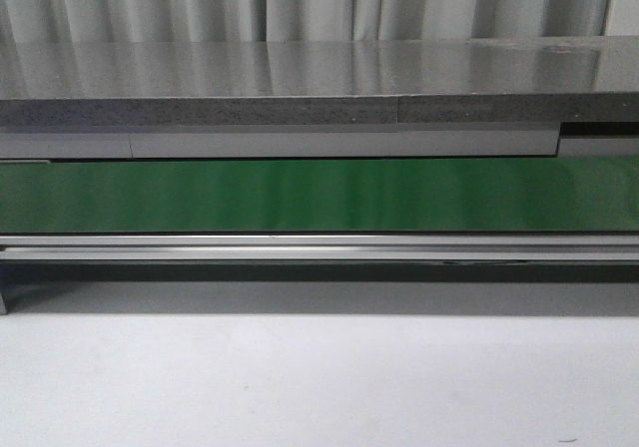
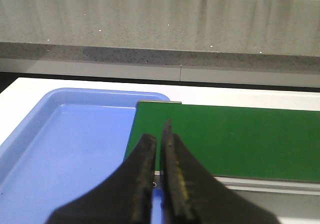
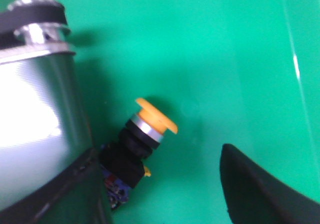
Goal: Move button from left to right
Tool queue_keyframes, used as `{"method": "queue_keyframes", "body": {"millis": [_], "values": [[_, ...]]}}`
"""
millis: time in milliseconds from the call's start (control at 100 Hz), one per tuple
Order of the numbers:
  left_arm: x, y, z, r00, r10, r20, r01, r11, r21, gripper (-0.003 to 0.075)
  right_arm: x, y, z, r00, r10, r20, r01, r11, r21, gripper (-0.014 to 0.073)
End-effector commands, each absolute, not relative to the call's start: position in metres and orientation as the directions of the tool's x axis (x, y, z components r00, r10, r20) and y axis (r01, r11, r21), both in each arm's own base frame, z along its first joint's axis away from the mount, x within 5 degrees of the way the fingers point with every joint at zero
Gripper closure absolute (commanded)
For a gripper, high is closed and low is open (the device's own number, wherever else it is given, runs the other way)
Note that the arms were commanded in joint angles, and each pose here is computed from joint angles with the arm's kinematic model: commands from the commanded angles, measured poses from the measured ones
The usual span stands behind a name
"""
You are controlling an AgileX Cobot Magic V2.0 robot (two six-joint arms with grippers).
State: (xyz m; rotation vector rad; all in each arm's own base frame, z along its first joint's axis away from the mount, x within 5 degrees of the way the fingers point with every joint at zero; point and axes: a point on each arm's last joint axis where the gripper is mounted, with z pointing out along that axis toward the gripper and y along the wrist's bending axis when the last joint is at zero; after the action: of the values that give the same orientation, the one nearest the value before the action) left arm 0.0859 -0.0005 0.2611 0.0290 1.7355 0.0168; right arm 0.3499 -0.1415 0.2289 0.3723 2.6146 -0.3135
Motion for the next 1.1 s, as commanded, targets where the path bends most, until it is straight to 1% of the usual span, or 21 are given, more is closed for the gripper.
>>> {"method": "queue_keyframes", "body": {"millis": [0,100,290,380,500,640,780,1020,1090], "values": [[0.089,-0.001,0.277,-0.068,0.023,-0.997,0.008,1.0,0.022,0.0715,0.349,-0.134,0.279,-0.747,0.142,-0.65,0.312,0.937,-0.154,0.012],[0.089,-0.001,0.277,-0.068,0.023,-0.997,0.008,1.0,0.022,0.0715,0.344,-0.12,0.305,-0.68,0.118,-0.723,0.302,0.945,-0.129,0.012],[0.089,-0.001,0.277,-0.068,0.023,-0.997,0.008,1.0,0.022,0.0715,0.324,-0.083,0.35,-0.566,0.048,-0.823,0.238,0.965,-0.107,0.012],[0.089,-0.001,0.277,-0.068,0.023,-0.997,0.008,1.0,0.022,0.0715,0.308,-0.064,0.362,-0.507,0.009,-0.862,0.196,0.975,-0.105,0.012],[0.089,-0.001,0.277,-0.068,0.023,-0.997,0.008,1.0,0.022,0.0715,0.275,-0.044,0.375,-0.406,-0.03,-0.913,0.152,0.983,-0.1,0.012],[0.089,-0.001,0.277,-0.068,0.023,-0.997,0.008,1.0,0.022,0.0715,0.231,-0.028,0.378,-0.292,-0.044,-0.955,0.118,0.99,-0.082,0.012],[0.089,-0.001,0.277,-0.068,0.023,-0.997,0.008,1.0,0.022,0.0715,0.187,-0.019,0.37,-0.208,-0.055,-0.977,0.099,0.992,-0.077,0.012],[0.089,-0.001,0.277,-0.068,0.023,-0.997,0.008,1.0,0.022,0.0715,0.125,-0.012,0.342,-0.157,-0.059,-0.986,0.091,0.993,-0.074,0.012],[0.089,-0.001,0.277,-0.068,0.023,-0.997,0.008,1.0,0.022,0.0715,0.11,-0.011,0.334,-0.148,-0.055,-0.987,0.094,0.993,-0.07,0.0144]]}}
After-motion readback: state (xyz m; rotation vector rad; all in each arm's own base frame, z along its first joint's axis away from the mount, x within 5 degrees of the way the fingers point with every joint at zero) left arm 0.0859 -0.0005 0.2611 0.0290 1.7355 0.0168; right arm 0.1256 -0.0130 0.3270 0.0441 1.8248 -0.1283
